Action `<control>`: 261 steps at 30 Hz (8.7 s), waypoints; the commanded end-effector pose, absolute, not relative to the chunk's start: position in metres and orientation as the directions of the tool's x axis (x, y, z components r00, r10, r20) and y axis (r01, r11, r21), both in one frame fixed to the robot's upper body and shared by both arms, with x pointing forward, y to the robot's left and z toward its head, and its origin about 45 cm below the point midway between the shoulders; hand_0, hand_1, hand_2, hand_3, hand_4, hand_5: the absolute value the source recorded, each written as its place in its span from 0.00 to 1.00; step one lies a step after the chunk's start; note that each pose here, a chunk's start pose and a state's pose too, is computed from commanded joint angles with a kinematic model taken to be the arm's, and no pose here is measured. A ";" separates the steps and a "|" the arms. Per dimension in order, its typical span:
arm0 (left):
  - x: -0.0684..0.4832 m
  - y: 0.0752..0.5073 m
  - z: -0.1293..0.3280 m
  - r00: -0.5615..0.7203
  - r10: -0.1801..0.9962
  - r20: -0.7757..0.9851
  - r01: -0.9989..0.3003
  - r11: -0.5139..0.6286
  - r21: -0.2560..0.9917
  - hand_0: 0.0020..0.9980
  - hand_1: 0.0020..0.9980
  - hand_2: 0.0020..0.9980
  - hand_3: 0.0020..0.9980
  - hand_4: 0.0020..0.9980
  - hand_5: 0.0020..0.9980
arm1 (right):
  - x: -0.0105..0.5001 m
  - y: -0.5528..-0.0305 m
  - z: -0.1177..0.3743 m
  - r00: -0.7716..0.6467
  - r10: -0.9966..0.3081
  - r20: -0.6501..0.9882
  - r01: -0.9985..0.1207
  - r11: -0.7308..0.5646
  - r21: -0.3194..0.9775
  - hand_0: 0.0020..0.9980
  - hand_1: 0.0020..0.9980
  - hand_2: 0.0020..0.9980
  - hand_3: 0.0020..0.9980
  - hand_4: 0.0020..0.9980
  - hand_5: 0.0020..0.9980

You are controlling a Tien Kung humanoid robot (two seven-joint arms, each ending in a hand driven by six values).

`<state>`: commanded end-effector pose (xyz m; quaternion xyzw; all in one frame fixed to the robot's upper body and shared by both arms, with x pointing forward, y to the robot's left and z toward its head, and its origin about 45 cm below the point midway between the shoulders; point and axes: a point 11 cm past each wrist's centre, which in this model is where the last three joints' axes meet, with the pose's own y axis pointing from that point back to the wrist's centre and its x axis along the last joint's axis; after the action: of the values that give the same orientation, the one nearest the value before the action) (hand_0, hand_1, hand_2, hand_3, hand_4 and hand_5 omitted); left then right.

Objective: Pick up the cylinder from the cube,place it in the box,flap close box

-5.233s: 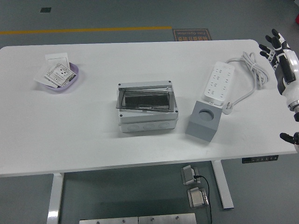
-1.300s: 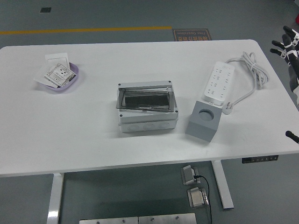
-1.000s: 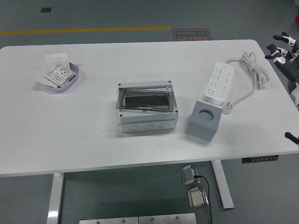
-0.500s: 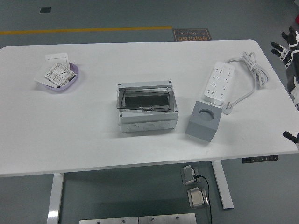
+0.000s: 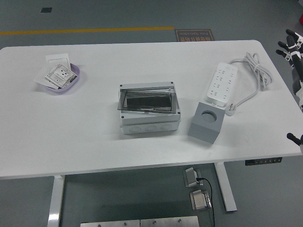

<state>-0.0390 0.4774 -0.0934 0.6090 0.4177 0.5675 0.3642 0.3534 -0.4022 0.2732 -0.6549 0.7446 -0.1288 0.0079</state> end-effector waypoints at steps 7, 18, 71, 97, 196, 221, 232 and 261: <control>-0.037 0.477 -0.094 0.004 0.923 0.385 0.091 -0.384 0.919 0.59 0.64 0.59 0.60 0.70 0.34 | 0.355 -0.399 0.267 -0.108 -0.982 0.154 -0.982 0.082 -0.170 0.27 0.47 0.96 0.61 0.74 0.39; -0.037 0.477 -0.094 0.002 0.922 0.386 0.090 -0.385 0.919 0.59 0.65 0.59 0.60 0.70 0.34 | 0.355 -0.399 0.267 -0.120 -0.981 0.150 -0.981 0.094 -0.168 0.74 0.80 1.00 1.00 1.00 0.96; -0.041 0.475 -0.094 0.006 0.924 0.383 0.098 -0.382 0.919 0.59 0.65 0.60 0.60 0.71 0.37 | 0.354 -0.394 0.263 -0.109 -0.983 0.147 -0.982 0.084 -0.170 0.44 0.65 0.97 0.78 0.88 0.58; -0.036 0.481 -0.092 0.001 0.921 0.390 0.093 -0.389 0.917 0.59 0.65 0.59 0.60 0.71 0.36 | 0.357 -0.389 0.262 -0.088 -0.985 0.146 -0.984 0.063 -0.167 0.60 0.71 0.98 0.87 0.99 0.99; -0.045 0.478 -0.093 -0.010 0.925 0.381 0.111 -0.377 0.919 0.61 0.64 0.58 0.56 0.51 0.17 | 0.355 -0.389 0.262 -0.089 -0.979 0.184 -0.986 0.061 -0.156 0.88 0.83 0.82 0.67 0.80 0.67; -0.045 0.476 -0.094 -0.009 0.926 0.378 0.110 -0.375 0.921 0.61 0.67 0.60 0.59 0.61 0.24 | 0.355 -0.389 0.262 -0.089 -0.977 0.193 -0.987 0.060 -0.150 0.88 0.85 0.87 0.63 0.77 0.58; -0.045 0.476 -0.094 -0.008 0.926 0.377 0.111 -0.374 0.921 0.61 0.67 0.60 0.59 0.62 0.26 | 0.355 -0.388 0.261 -0.078 -0.987 0.139 -0.986 0.056 -0.159 0.89 0.85 0.87 0.81 0.95 0.72; -0.045 0.475 -0.094 -0.004 0.927 0.375 0.110 -0.373 0.921 0.61 0.67 0.61 0.59 0.63 0.26 | 0.354 -0.395 0.264 -0.113 -0.989 0.099 -0.978 0.094 -0.184 0.70 0.80 0.99 1.00 1.00 1.00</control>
<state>-0.0447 0.4745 -0.0944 0.6058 0.4277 0.5651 0.3616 0.3538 -0.3947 0.2642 -0.6654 0.7390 -0.1021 0.0248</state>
